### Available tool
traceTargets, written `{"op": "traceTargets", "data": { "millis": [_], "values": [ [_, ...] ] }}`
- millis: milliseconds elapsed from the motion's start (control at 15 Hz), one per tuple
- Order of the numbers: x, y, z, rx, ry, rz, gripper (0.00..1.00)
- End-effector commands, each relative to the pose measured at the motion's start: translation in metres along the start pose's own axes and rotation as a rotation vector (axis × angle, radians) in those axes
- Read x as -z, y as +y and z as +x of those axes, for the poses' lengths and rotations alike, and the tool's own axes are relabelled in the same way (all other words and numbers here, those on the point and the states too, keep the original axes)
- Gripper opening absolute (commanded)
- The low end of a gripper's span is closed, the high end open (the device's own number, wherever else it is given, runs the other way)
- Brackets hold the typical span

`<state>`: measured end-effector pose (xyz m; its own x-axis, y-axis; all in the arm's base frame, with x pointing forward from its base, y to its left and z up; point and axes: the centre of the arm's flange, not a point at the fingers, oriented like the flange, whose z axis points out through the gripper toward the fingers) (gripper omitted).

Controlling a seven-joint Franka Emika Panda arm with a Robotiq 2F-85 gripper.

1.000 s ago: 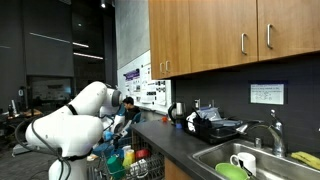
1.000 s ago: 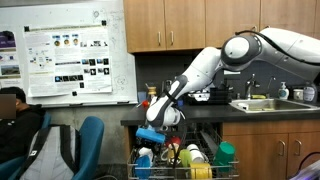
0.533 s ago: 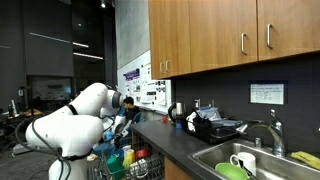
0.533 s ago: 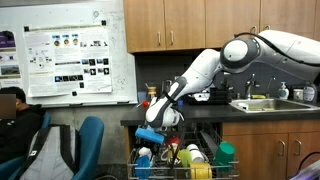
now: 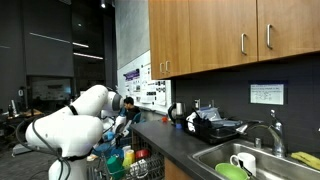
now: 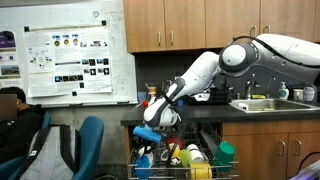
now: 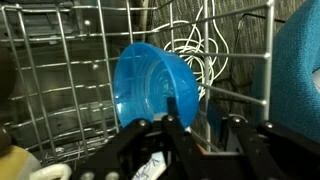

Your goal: Put the blue bowl on the counter.

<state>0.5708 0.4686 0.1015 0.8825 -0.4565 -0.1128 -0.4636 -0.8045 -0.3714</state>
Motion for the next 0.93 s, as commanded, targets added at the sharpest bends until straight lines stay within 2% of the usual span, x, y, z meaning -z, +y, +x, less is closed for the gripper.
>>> {"op": "traceTargets", "data": {
  "millis": [0, 133, 200, 400, 667, 867],
  "values": [
    [-0.019, 0.01, -0.002, -0.019, -0.023, 0.007, 0.05],
    [-0.026, 0.02, -0.009, -0.038, -0.024, 0.013, 0.01],
    [-0.026, 0.024, -0.012, -0.046, -0.022, 0.014, 0.05],
    [-0.023, 0.034, -0.022, -0.082, -0.012, 0.037, 0.05],
    [0.004, 0.038, -0.034, -0.099, 0.052, 0.111, 0.05],
    [0.032, 0.035, -0.043, -0.075, 0.098, 0.135, 0.05]
  ]
}}
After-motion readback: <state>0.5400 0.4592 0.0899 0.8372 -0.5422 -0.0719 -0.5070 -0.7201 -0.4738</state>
